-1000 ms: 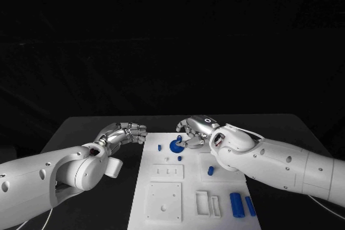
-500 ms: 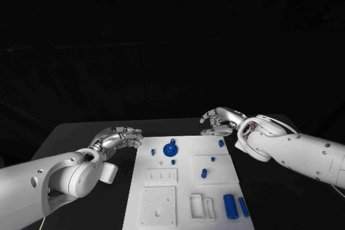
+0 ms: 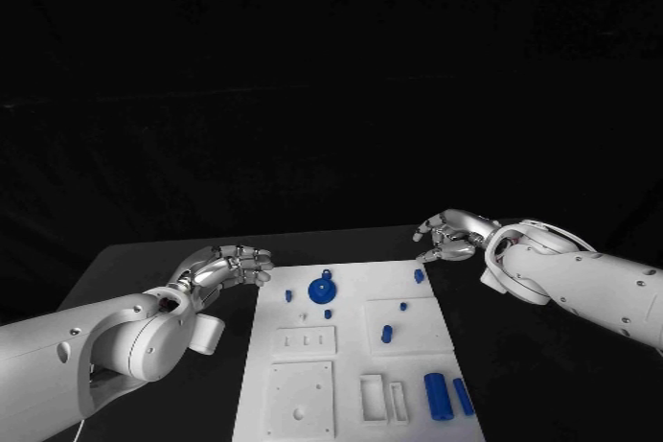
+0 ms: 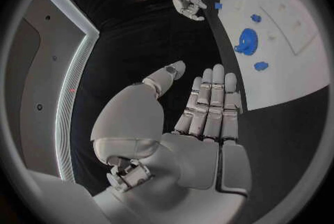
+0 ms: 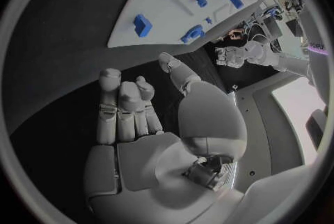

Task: Assemble the parts on the task board

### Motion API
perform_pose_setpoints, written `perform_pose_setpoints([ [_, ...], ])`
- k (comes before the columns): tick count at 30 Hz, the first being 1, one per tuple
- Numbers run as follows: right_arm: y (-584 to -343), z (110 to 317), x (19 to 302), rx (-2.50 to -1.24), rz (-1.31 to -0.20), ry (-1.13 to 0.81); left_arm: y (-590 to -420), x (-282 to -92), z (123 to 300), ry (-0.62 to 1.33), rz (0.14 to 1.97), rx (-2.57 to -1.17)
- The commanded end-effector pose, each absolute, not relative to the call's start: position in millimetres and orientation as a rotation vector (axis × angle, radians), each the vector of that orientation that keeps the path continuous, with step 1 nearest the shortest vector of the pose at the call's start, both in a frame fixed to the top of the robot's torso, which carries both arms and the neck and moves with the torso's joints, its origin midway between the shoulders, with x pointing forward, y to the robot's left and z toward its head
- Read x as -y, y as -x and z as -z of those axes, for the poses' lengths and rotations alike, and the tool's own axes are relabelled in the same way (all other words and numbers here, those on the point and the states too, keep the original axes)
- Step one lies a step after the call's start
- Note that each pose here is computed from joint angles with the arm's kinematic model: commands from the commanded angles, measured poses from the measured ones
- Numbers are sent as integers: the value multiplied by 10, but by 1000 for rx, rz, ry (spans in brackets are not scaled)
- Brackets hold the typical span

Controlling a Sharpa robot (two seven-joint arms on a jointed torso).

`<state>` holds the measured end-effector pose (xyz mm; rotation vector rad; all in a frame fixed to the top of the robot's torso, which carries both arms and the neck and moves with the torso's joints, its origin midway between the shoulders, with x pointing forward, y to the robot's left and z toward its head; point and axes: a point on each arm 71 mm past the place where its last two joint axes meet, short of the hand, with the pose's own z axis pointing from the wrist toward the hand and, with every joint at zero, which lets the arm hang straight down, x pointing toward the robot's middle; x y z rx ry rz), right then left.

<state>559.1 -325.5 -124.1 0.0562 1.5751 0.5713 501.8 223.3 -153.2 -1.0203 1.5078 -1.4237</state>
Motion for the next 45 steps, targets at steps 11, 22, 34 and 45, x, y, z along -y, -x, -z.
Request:
perform_pose_setpoints([
  [11,-5594,1374,3378,-1681,-605,-100,-5021,-2231,1526,1006,1446,-1512],
  [22,-5556,1547,3382,-1746,-589,-82,-5027,-2249,1527,1008,1443,-1510],
  [34,-5547,1635,3312,-1755,-575,-40,-5025,-2259,1527,1009,1441,-1510],
  [45,-5566,1695,3271,-1760,-574,-42,-5030,-2260,1528,1009,1441,-1510],
])
